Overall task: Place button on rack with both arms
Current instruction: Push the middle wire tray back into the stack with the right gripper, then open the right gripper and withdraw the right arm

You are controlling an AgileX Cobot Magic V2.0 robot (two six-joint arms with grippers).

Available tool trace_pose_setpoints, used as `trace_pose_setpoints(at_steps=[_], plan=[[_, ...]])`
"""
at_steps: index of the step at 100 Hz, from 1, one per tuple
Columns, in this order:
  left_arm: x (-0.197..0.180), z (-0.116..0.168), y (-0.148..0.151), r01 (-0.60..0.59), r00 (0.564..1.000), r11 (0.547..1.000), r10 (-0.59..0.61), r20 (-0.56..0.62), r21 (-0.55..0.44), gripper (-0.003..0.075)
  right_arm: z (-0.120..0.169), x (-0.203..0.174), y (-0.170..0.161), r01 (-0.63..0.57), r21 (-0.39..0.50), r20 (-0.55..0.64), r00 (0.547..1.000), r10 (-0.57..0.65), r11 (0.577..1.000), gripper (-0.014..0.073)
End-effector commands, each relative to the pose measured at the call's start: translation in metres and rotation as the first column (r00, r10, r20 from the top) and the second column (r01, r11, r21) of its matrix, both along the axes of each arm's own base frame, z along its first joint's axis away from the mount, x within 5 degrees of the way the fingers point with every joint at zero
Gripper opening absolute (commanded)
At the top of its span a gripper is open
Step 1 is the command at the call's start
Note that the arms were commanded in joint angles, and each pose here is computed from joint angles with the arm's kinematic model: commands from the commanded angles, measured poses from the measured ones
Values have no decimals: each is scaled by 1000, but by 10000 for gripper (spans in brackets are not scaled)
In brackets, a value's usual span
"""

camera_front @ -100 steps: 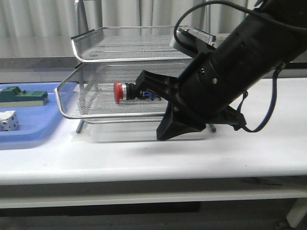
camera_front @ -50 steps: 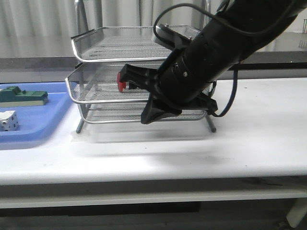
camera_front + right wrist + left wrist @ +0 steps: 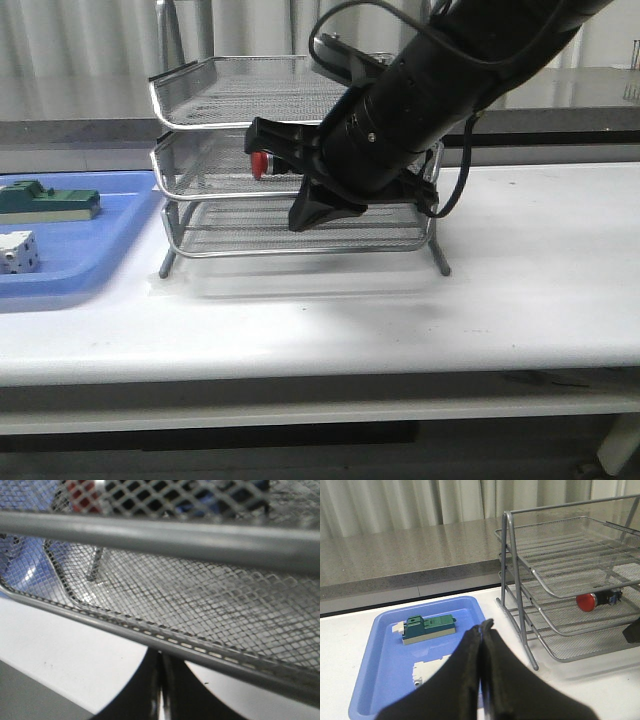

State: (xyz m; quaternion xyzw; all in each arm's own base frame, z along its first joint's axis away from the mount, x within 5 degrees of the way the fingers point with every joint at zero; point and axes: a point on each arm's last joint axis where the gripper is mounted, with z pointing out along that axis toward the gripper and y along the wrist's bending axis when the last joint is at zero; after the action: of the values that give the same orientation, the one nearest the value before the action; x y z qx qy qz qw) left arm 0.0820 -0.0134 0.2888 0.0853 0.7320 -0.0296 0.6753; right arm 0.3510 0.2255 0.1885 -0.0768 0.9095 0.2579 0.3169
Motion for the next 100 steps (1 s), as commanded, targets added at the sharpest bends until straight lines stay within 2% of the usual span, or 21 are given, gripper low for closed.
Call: trace_pose_setpoints(at_steps=[1,29,66,83,100], plan=[[0,17,1,-13,995,999,17,101,-39,-21,31,4,-1,3,35,85,996,-6,999,-67],[0,17,1,-13,995,999,17,101,-39,-21,36,-9,1,-110,27,20,994,109,994,-60],[0,17,1,-13,995,999,17,101,-39,-21,72,-39,-18,-163,-42,127,978,167,986,-60],[0,17,1,-13,995,999,17,101,-39,-21,85,-54,-46,-118,-62,176,976,127,991,-60],[0,17,1,-13,995,999,17,101,-39,-21,100,-64,-93,-11,-80,229,973,29,997,-60]])
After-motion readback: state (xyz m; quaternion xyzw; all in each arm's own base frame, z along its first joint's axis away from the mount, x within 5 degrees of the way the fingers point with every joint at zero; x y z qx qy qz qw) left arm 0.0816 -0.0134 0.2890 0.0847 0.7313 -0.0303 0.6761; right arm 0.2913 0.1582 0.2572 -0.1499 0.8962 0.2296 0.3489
